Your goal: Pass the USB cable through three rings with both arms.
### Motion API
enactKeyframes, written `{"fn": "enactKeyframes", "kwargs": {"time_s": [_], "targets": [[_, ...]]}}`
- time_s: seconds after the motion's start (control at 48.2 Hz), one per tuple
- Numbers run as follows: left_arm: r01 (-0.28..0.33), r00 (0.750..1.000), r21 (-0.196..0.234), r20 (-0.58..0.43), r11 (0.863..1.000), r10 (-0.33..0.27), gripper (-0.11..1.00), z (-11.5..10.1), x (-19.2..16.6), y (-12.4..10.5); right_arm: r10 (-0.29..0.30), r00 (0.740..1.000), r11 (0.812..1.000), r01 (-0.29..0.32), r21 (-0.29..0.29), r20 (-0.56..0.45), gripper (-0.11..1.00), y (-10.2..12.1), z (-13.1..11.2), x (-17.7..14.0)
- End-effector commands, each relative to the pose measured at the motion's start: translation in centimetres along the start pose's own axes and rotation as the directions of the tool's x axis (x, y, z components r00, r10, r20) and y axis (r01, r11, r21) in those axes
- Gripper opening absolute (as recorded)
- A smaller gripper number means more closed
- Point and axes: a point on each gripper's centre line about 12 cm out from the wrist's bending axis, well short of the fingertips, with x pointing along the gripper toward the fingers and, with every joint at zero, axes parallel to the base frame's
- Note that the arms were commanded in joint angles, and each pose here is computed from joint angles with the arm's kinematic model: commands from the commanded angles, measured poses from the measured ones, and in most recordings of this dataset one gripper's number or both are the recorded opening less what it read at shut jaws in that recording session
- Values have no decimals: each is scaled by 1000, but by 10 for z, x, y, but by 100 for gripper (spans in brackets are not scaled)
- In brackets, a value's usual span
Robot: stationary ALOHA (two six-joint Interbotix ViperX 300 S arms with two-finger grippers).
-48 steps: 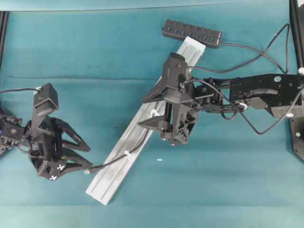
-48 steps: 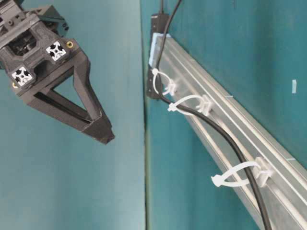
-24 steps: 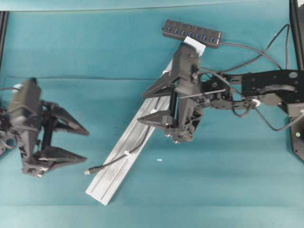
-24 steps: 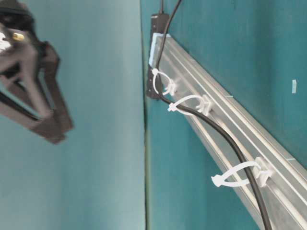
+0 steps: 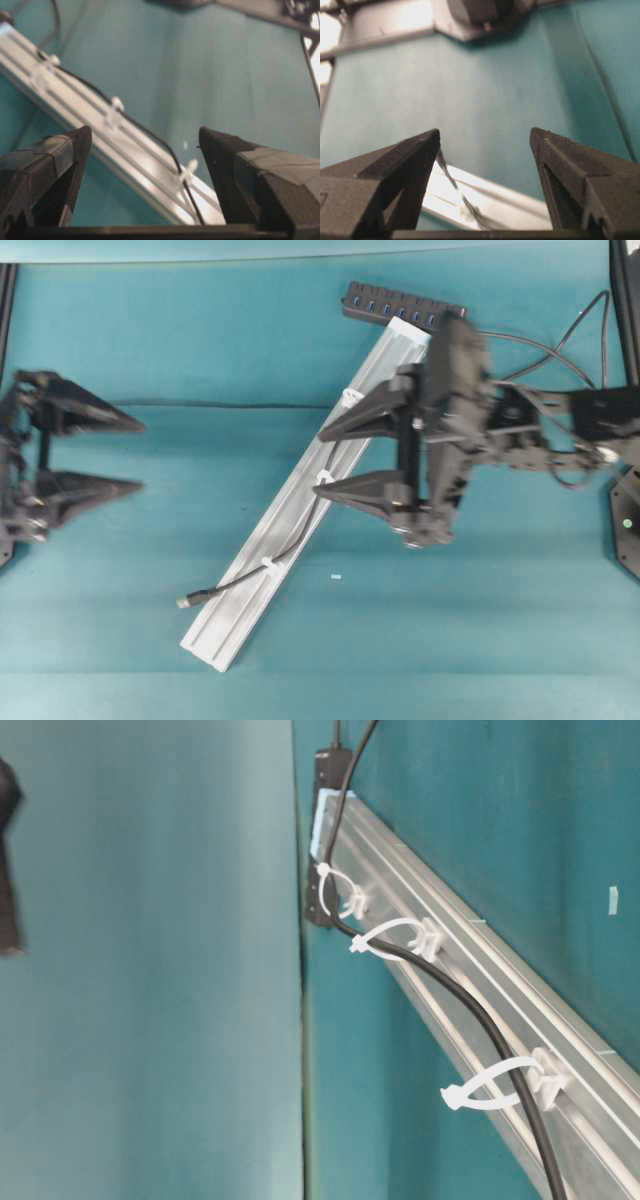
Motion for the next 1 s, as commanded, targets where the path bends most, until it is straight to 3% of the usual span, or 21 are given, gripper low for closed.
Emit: {"fn": "enactKeyframes", "kwargs": {"time_s": [0.0, 0.145, 0.415, 0.56, 0.685, 0.85, 0.975], "targets": [[14, 994, 30, 106, 999, -17, 93, 22, -23, -4, 16, 996, 1000, -16, 2, 84, 81, 5, 6, -12], [8, 996, 60, 90, 998, -13, 93, 21, -24, -3, 33, 988, 999, -32, -11, 150, 81, 8, 4, -31], [13, 994, 65, 111, 998, -21, 93, 25, -27, -5, 48, 976, 999, -45, -16, 212, 81, 7, 0, -66], [21, 990, 51, 138, 999, -28, 93, 30, -30, -6, 49, 981, 999, -46, -17, 185, 81, 6, -7, -75], [48, 984, 30, 170, 998, -52, 93, 33, -29, -10, 32, 984, 999, -31, -11, 173, 81, -1, -10, -86], [109, 973, 51, 199, 993, -117, 93, 35, -29, -21, 28, 977, 1000, -27, -11, 212, 81, -3, -5, -100], [122, 976, 49, 173, 991, -128, 93, 30, -27, -23, 24, 973, 1000, -21, -15, 229, 81, -6, -4, -109]]}}
